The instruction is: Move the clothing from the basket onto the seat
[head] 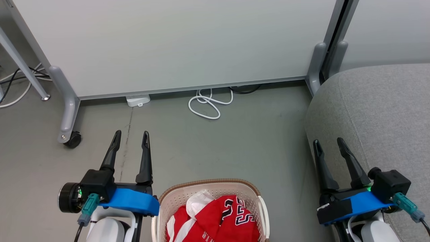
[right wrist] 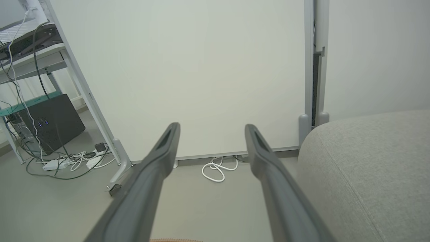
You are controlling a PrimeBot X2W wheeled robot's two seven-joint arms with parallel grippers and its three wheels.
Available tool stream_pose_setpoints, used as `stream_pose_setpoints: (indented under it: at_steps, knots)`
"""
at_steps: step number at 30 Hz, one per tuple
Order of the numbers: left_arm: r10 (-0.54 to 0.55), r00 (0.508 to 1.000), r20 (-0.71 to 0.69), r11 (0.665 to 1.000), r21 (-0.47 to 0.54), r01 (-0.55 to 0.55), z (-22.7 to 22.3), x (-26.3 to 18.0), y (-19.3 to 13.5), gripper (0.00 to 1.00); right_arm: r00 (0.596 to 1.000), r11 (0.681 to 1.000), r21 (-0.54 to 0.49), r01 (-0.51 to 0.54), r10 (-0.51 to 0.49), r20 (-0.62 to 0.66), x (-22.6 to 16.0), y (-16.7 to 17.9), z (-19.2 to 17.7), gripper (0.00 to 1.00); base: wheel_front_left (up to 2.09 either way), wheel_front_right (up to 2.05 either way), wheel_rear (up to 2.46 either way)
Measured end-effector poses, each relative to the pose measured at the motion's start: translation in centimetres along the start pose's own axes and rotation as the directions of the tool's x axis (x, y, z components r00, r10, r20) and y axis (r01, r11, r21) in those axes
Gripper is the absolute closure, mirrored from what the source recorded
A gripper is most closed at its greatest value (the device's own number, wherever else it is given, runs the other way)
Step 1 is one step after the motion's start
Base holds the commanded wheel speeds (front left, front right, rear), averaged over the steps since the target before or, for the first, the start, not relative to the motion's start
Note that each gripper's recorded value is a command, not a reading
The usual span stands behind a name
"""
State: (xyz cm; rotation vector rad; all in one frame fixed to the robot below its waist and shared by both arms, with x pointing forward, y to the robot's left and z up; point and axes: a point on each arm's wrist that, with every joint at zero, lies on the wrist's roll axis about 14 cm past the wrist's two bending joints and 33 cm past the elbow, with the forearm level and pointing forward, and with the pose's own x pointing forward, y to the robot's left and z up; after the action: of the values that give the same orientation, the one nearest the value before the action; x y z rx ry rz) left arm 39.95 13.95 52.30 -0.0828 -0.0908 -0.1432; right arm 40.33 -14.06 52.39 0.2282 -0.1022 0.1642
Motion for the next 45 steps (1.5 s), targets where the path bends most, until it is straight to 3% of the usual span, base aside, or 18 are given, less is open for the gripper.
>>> stream_pose_setpoints:
  at_steps: [23, 45]
  knots:
    - [-0.060, 0.998, 0.024, 0.990, 0.130, 0.056, 0.2, 0.1, -1.0, 0.00, 0.998, 0.988, -0.141, -0.065, 0.066, 0.006, 0.4, 1.5, -0.2, 0.00, 0.00, 0.00, 0.00]
    - [-0.047, 0.999, 0.017, 0.996, 0.075, 0.046, -0.1, -0.1, -0.8, 0.00, 0.997, 0.989, -0.129, -0.073, 0.072, -0.009, 0.3, 1.7, -0.7, 0.00, 0.00, 0.00, 0.00]
